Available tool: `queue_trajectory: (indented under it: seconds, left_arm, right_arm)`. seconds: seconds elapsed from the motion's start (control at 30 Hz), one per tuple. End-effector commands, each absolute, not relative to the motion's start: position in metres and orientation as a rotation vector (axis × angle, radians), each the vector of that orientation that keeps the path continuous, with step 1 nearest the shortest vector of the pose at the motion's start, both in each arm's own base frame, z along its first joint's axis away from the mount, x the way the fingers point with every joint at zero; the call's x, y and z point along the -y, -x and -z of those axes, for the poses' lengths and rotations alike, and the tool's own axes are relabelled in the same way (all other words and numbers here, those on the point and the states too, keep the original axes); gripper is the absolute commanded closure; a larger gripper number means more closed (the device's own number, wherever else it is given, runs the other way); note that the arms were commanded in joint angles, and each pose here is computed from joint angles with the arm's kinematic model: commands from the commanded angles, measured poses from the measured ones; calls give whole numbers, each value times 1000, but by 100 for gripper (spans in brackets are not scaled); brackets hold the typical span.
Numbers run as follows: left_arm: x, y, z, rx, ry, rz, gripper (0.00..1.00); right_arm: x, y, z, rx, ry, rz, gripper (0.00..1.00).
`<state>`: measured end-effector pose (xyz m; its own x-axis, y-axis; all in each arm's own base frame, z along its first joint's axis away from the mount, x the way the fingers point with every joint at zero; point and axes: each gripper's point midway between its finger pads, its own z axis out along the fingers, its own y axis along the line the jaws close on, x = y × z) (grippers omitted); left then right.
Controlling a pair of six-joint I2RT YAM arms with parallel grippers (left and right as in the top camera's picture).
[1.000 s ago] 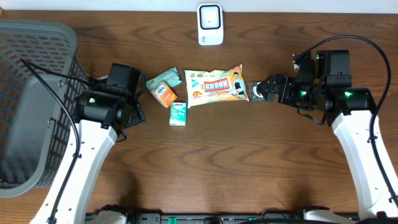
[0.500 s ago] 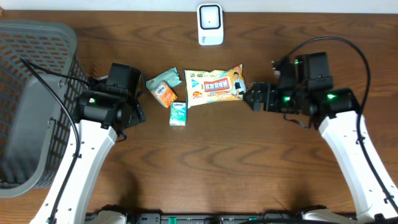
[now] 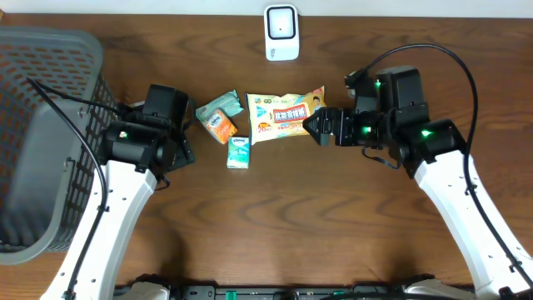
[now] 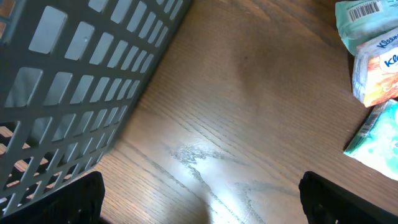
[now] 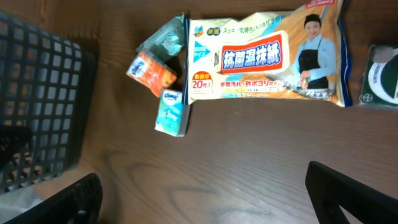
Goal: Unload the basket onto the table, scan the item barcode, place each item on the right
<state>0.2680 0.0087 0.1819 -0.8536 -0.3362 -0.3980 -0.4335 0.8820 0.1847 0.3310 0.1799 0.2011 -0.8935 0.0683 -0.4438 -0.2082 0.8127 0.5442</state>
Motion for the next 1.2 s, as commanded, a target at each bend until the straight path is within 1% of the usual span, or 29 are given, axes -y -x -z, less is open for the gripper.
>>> queue_trajectory:
  seconds: [0.0,0.1,0.4,0.53,0.6,0.73,0.83,0.9,1.0,1.17]
  left_arm:
    - [-12,-268,-185,-2676,586,-392,2]
    - [-12,-268,-185,-2676,586,-392,2]
    - [-12,-268,-185,-2676,586,-392,2]
    - [-12,-268,-185,-2676,586,-392,2]
    - [-12,-268,-185,-2676,586,-392,2]
    - [-12,-268,-185,-2676,586,-392,2]
    - [-12,-268,-185,-2676,586,-392,2]
    - [-12,-268,-185,-2676,586,-392,2]
    - [-12,-268,-185,-2676,586,-392,3]
    - [-12,-268,-185,-2676,586,-392,2]
  right_arm:
    - [-191,-329,-179,-2614,88,-774,1]
    - [-200,-326,-173,-2632,117,-776,1]
    - [-207,-324,-176,-2622,139,-810,1]
    - [-214,-336,-187,-2549,153,-842,1]
    - [-225,-341,-200,-2485,173,-931,1]
    - [-256,-350,-248,-2260,281,-1178,1]
    - [-265,-363,-281,-2113,288,-1247,1]
    - [-264,-372,-294,-2046,287,-1218,1]
    - [-251,-397,-312,-1985,197,-1079,1]
    - [-249,-418,-342,-1944,226,-973,1]
